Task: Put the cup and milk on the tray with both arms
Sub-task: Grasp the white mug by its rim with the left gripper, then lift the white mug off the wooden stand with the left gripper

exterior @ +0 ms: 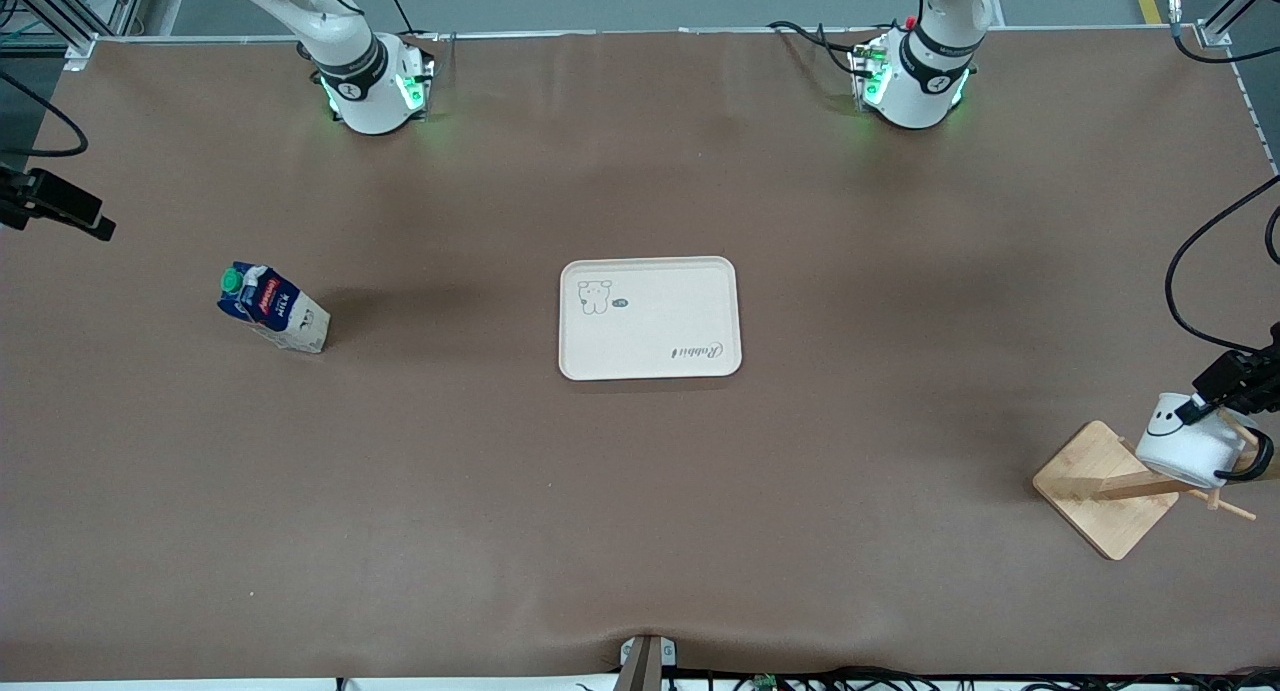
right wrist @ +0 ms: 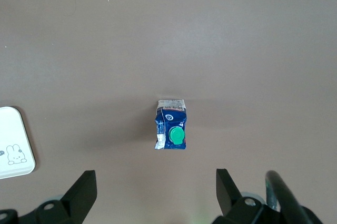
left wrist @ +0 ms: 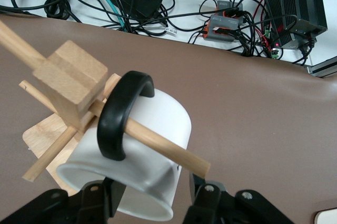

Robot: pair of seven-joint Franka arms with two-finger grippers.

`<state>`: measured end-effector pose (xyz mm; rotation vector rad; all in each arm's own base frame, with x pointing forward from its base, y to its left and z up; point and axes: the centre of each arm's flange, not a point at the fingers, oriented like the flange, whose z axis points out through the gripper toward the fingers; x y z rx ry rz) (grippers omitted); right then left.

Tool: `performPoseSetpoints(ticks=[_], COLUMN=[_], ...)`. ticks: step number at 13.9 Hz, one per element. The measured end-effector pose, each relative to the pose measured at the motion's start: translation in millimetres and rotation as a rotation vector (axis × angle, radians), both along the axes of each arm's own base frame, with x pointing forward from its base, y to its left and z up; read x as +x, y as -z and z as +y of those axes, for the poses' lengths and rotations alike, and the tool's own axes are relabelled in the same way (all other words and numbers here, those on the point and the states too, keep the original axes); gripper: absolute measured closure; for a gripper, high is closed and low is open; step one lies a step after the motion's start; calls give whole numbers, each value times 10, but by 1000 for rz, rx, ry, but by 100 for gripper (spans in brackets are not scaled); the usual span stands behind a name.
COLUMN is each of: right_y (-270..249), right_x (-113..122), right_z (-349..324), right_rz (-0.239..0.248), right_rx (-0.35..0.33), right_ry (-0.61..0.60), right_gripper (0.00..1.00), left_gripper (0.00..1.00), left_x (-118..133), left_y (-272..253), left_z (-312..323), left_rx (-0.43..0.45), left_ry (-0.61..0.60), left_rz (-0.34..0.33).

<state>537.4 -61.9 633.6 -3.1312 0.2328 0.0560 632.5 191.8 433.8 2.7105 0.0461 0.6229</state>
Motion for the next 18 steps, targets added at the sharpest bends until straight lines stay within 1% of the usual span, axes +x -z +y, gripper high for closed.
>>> performPoseSetpoints(ticks=[1,2,3,4,5,6,7,8,9,15,18], right_y=[0,-1,-1,-1,-1,-1,-2,-2,-2,-3,-3], right_x=[0,0,0,0,0,0,0,0,0,0,0], right_z=[-1,-1,-1,-1,-2,-2,-3,-2,-4,-7,-7], right_rz=[0,0,0,0,0,0,0,0,0,-1,-1], right_rx=[0,0,0,0,0,0,0,0,0,0,0], right_ry=[0,0,0,0,0,0,0,0,1,1,1], right_gripper=[0,0,0,0,0,0,0,0,0,0,0], left_gripper=[46,46,57,63,63,70,82,90,92,92,92], left_x=[9,13,16,17,18,20,20,15,10,-51,-122], left_y=[17,45,69,75,74,58,41,31,38,20,-72], left_z=[1,3,6,6,2,-16,-41,-76,-88,-103,-183], left_rx=[-1,-2,-3,-4,-4,-7,-11,-20,-24,-42,-53], left_ry=[0,0,0,0,1,6,13,23,25,51,80], left_rz=[2,6,9,10,10,11,13,20,26,56,87])
